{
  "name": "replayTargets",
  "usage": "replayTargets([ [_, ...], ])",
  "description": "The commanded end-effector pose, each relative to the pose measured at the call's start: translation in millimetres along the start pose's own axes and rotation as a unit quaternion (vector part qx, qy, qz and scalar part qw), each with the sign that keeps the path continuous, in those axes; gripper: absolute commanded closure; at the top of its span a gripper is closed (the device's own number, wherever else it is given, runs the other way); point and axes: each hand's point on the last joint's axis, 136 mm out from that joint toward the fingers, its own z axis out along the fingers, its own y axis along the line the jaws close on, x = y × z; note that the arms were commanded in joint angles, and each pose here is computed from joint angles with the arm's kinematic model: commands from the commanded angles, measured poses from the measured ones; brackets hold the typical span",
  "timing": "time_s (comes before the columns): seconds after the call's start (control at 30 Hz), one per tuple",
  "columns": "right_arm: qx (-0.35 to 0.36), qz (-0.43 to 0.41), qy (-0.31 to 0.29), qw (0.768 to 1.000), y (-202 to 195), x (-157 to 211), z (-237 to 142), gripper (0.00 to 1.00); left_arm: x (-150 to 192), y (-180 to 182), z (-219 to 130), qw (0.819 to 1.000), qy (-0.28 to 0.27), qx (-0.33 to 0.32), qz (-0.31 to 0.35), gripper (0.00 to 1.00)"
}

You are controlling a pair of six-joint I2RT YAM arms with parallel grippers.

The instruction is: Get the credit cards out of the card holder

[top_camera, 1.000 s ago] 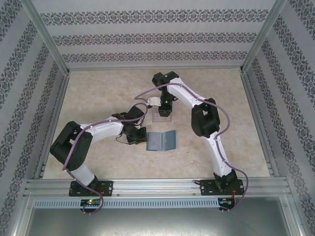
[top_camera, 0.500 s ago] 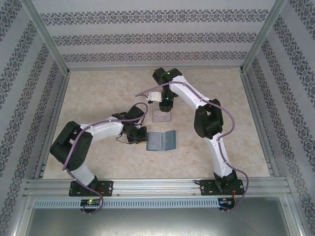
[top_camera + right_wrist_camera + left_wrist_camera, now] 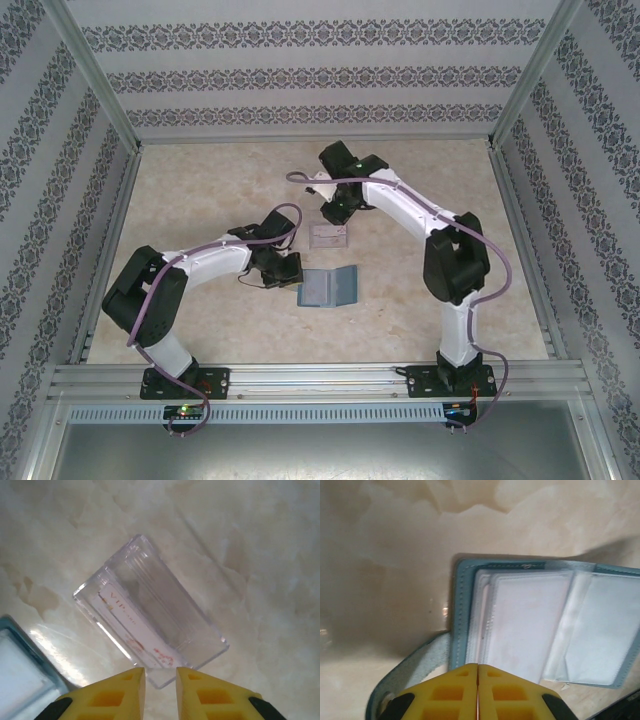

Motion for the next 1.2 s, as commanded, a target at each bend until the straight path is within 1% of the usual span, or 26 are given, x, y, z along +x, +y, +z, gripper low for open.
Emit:
replayTargets([
  [0.0, -0.013, 0.126, -0.074, 0.989, 7.9, -16.6, -21.2, 0.77, -9.4, -8.4, -2.9, 1.000, -0.005, 0.011, 0.007, 0.92],
  [0.17, -0.047, 0.241, -0.060, 0.968, 23.3, 4.2, -20.7, 0.81, -11.7, -13.4, -4.1, 1.000, -0.002, 0.013, 0.015, 0.93],
  [0.3, -0.068, 0.288, -0.071, 0.953, 40.6, 13.2, -22.7, 0.85, -12.6, -13.3, -2.1, 1.000, 0.003, 0.010, 0.018, 0.93],
  [0.43, -0.103, 0.358, -0.063, 0.926, 56.3, 24.5, -24.5, 0.86, -12.2, -10.1, 1.3, 1.000, 0.009, 0.001, 0.023, 0.93],
  [0.57, -0.150, 0.410, -0.080, 0.896, 72.6, 30.5, -22.6, 0.86, -10.1, -6.8, 6.9, 1.000, 0.019, -0.002, 0.025, 0.93],
  [0.67, -0.174, 0.439, -0.083, 0.878, 80.8, 39.2, -19.1, 0.85, -7.9, -4.9, 11.7, 0.999, 0.026, 0.000, 0.027, 0.93],
  [0.77, -0.194, 0.457, -0.074, 0.865, 90.9, 48.2, -12.4, 0.84, -5.2, -1.3, 16.2, 0.999, 0.032, 0.000, 0.027, 0.93],
  [0.93, -0.211, 0.476, -0.045, 0.853, 107.9, 62.7, 2.2, 0.84, -0.7, 4.7, 22.2, 0.999, 0.041, -0.005, 0.025, 0.93],
  [1.07, -0.228, 0.484, -0.035, 0.844, 120.2, 68.1, 11.2, 0.84, 2.4, 8.9, 24.1, 0.999, 0.043, -0.007, 0.021, 0.94],
  [1.17, -0.236, 0.484, -0.025, 0.842, 128.4, 69.8, 16.8, 0.84, 4.5, 11.4, 24.7, 0.999, 0.044, -0.008, 0.019, 0.94],
])
